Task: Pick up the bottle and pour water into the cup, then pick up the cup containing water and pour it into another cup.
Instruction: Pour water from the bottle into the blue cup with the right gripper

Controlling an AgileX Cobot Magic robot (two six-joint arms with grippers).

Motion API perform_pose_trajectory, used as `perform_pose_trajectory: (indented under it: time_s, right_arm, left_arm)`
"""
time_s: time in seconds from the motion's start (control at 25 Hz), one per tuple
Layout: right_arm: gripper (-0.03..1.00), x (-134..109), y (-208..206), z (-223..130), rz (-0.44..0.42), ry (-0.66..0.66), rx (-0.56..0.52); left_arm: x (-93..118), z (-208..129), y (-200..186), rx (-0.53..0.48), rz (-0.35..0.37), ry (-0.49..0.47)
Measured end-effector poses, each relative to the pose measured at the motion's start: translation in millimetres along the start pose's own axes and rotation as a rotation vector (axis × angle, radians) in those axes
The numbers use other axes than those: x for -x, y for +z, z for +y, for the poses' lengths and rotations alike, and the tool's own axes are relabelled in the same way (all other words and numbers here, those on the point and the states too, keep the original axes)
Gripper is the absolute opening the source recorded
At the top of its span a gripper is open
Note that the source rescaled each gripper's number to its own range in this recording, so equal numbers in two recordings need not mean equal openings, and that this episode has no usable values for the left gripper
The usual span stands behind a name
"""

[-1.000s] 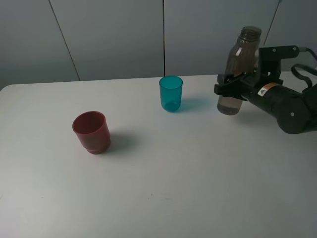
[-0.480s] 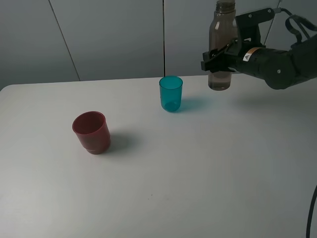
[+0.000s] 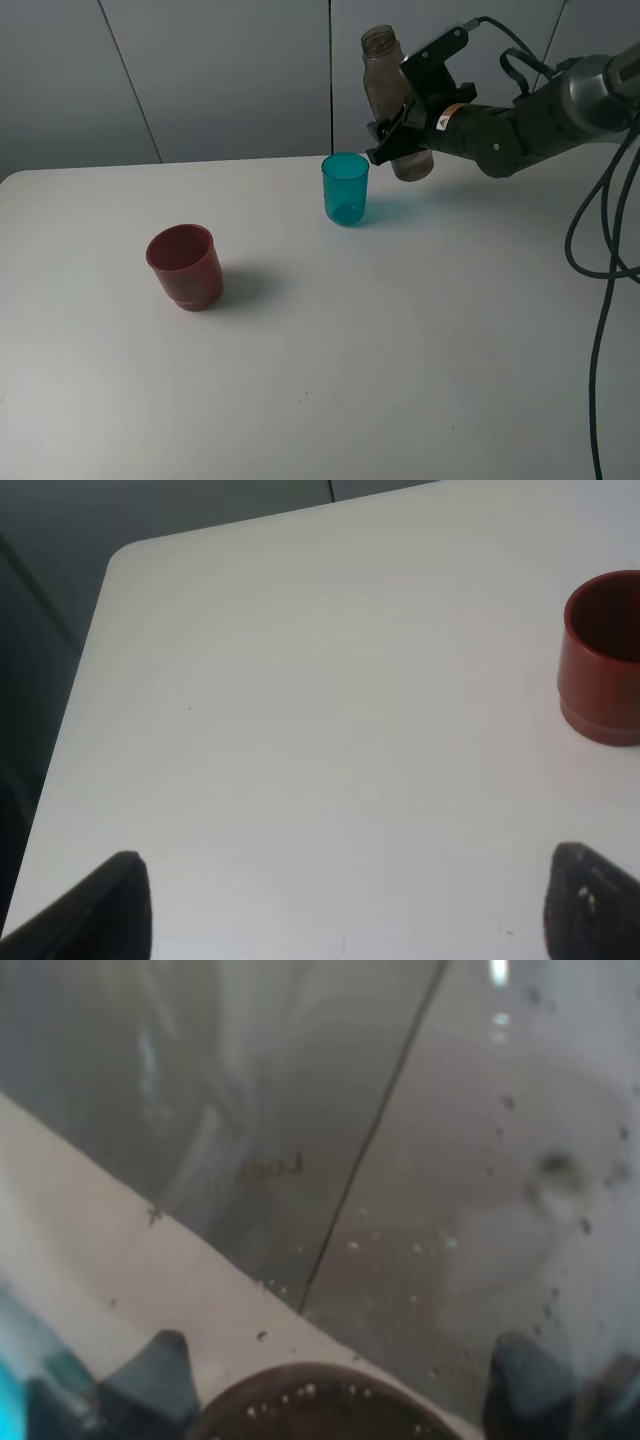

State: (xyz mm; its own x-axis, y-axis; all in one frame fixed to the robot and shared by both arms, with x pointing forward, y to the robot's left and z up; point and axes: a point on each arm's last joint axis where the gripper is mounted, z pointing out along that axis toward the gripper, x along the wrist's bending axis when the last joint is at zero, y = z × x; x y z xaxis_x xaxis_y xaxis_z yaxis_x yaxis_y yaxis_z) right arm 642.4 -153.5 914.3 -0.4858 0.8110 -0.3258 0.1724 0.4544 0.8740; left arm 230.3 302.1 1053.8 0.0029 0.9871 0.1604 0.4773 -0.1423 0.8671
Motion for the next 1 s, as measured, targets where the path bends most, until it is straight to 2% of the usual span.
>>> perform_pose_trajectory:
  time_s: [0.52,1.0]
  right_arm:
    - [0.03,-2,15,3,-0.030,-0.406,0.003]
    - [0.03,2,15,0,-0.074,-0.674,-0.035]
  left_arm:
    - [0,0,0,0.000,0.000,0.000]
    - [0,0,0,0.000,0.000,0.000]
